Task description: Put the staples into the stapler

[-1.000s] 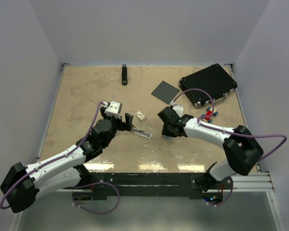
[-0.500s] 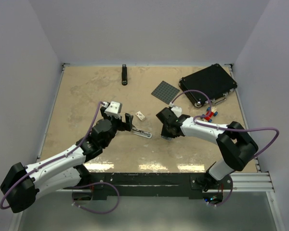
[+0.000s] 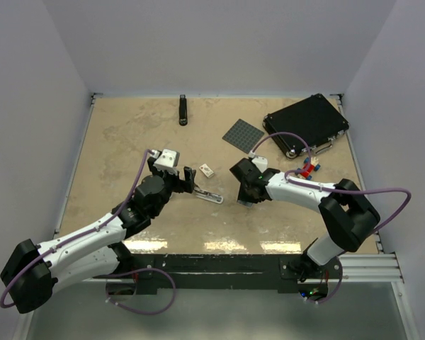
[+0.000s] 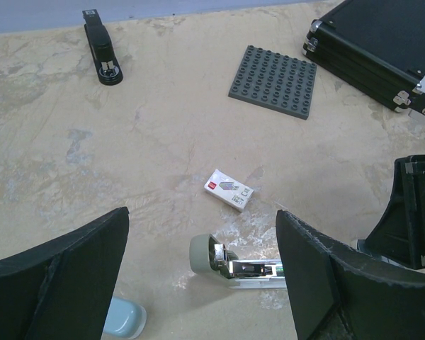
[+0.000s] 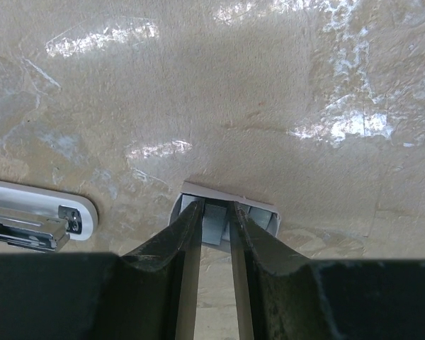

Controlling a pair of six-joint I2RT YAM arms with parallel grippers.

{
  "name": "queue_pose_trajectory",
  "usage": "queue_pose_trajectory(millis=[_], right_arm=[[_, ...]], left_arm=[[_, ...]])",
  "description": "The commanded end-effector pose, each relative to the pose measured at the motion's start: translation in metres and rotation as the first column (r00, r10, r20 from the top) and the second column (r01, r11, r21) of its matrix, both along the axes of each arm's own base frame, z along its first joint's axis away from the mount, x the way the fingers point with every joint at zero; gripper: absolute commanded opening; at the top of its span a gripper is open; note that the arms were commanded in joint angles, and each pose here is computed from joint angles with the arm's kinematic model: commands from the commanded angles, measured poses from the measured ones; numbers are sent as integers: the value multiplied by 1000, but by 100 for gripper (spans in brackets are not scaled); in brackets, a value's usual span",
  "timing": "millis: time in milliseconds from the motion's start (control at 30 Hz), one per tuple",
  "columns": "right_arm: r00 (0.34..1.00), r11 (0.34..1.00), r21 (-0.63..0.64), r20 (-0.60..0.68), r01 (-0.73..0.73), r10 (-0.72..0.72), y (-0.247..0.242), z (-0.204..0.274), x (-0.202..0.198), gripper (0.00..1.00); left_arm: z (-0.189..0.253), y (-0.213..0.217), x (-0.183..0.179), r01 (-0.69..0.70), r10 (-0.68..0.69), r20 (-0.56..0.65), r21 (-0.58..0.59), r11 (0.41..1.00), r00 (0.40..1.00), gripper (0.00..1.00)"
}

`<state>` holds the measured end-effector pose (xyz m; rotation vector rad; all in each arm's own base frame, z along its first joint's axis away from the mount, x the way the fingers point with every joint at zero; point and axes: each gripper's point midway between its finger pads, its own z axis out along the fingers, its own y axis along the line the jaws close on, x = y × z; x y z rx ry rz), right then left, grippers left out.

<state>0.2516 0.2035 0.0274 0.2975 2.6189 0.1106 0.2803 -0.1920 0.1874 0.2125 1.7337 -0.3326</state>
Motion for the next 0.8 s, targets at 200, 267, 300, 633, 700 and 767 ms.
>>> queue_pose_trajectory(millis=[200, 267, 300, 633, 700, 767], right_arm=[[1000, 1000, -29, -22, -5, 4, -13, 4, -7, 25], [999, 1000, -30, -32, -7, 6, -14, 1, -9, 25], [999, 1000, -29, -35, -5, 4, -14, 1, -8, 25], [997, 998, 0, -42, -57, 57, -2, 0, -6, 27], [997, 998, 6, -43, -64, 64, 0, 0, -6, 27], [997, 998, 9, -40, -69, 70, 1, 1, -4, 27]], left_arm=[[30, -5, 6, -4, 10, 60, -94, 996, 998, 89], [30, -5, 6, -5, 11, 61, -95, 995, 998, 89], [31, -5, 5, -4, 10, 62, -96, 995, 998, 89], [32, -5, 4, -1, 7, 63, -100, 995, 998, 89], [32, -5, 4, -1, 7, 64, -102, 995, 998, 89], [33, -5, 4, -1, 7, 64, -101, 995, 998, 89]])
